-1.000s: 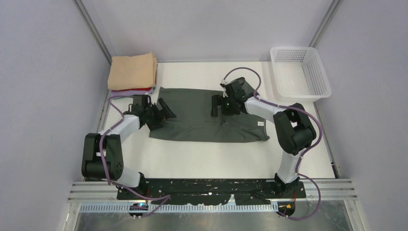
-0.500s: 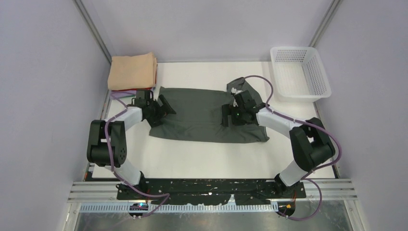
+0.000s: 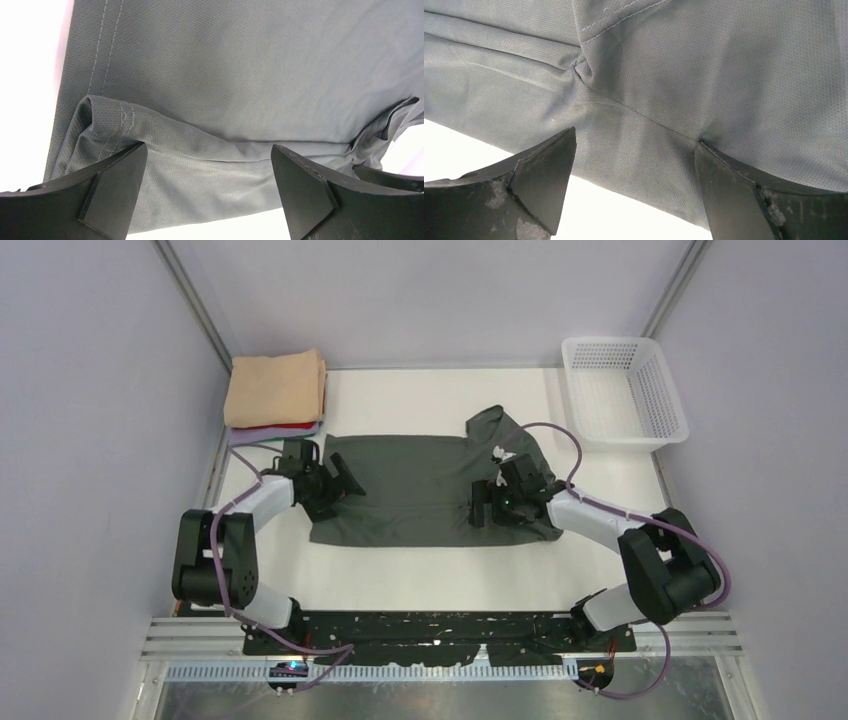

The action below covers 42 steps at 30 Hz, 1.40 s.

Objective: Fold and stack the t-shirts
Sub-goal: Fold the flattened tshirt in 1/3 of the way, then grab the side of the flattened tshirt furthest away from the robot with both arms

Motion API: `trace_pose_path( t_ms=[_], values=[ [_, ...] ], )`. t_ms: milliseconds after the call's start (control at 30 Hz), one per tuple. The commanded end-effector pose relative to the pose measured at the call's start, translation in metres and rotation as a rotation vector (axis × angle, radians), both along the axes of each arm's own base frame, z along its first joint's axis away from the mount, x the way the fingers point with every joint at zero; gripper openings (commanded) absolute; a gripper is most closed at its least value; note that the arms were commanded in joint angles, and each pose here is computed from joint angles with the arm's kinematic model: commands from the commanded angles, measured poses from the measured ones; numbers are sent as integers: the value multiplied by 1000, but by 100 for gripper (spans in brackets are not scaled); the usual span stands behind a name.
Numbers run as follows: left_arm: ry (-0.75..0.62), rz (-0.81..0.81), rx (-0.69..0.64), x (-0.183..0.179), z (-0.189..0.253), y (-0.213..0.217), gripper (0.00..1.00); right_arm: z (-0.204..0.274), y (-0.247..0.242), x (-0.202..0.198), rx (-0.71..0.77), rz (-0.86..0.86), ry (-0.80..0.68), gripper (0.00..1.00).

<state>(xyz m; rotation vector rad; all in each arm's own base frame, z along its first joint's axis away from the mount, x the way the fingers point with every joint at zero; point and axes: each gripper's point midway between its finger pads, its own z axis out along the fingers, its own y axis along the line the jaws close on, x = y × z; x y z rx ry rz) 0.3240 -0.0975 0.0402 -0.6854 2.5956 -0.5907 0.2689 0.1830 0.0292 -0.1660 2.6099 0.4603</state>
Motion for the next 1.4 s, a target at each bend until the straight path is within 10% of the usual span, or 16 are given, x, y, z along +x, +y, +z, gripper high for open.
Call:
trace_pose_path(
  t_ms=[0, 433, 767, 1133, 1367],
  values=[
    [54, -41, 6, -48, -5, -5, 100, -28, -30, -84, -81, -3, 270, 96],
    [3, -46, 19, -128, -10, -4, 100, -13, -36, -170, -82, 43, 397, 95],
    [0, -11, 50, -142, -14, 5, 100, 16, -33, -135, -105, 74, 187, 95],
    [-263, 8, 52, -90, 62, 4, 100, 105, 3, -64, 67, 102, -243, 95],
    [-337, 66, 120, -16, 88, 20, 100, 103, 18, -46, 61, 159, -251, 95]
  ],
)
